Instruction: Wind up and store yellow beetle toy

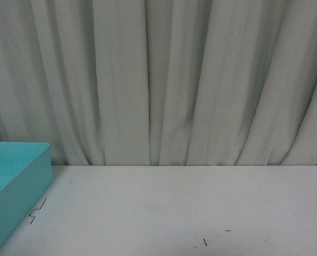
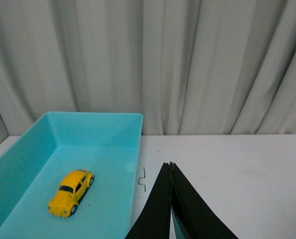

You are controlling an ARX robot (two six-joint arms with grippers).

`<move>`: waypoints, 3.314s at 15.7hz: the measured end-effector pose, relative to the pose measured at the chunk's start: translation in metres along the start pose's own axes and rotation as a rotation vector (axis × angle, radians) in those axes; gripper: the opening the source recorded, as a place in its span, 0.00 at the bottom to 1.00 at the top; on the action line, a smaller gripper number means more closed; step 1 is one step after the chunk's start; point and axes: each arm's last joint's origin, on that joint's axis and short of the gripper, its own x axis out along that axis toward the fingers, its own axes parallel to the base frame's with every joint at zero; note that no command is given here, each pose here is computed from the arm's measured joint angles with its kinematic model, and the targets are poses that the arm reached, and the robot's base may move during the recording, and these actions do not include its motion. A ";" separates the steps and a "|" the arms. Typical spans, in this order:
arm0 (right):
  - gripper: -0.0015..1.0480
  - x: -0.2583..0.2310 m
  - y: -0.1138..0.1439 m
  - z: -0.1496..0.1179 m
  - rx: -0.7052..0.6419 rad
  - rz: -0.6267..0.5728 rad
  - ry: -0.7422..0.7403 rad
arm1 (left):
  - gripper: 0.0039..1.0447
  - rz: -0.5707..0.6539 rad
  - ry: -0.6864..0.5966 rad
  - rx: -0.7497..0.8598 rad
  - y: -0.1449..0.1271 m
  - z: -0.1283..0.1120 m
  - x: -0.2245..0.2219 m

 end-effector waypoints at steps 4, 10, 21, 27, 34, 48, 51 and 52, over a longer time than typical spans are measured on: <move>0.94 0.000 0.000 0.000 0.000 0.000 0.000 | 0.01 0.000 0.000 0.000 0.000 0.000 -0.004; 0.94 0.000 0.000 0.000 0.000 0.000 0.000 | 0.01 -0.001 0.007 0.000 0.000 -0.003 -0.015; 0.94 0.000 0.000 0.000 0.000 0.000 0.000 | 0.65 -0.001 0.008 -0.001 0.000 -0.003 -0.015; 0.94 0.000 0.000 0.000 0.000 0.000 0.000 | 0.94 -0.001 0.008 -0.001 0.000 -0.003 -0.015; 0.94 0.000 0.000 0.000 0.000 0.000 -0.001 | 0.94 0.000 0.008 -0.001 0.000 -0.003 -0.015; 0.94 0.000 0.000 0.000 0.000 0.000 -0.001 | 0.94 -0.001 0.008 -0.001 0.000 -0.003 -0.015; 0.94 0.000 0.000 0.000 0.000 0.000 -0.001 | 0.94 -0.001 0.008 -0.001 0.000 -0.003 -0.015; 0.94 0.000 0.000 0.000 0.000 0.000 -0.001 | 0.94 -0.001 0.008 -0.001 0.000 -0.003 -0.015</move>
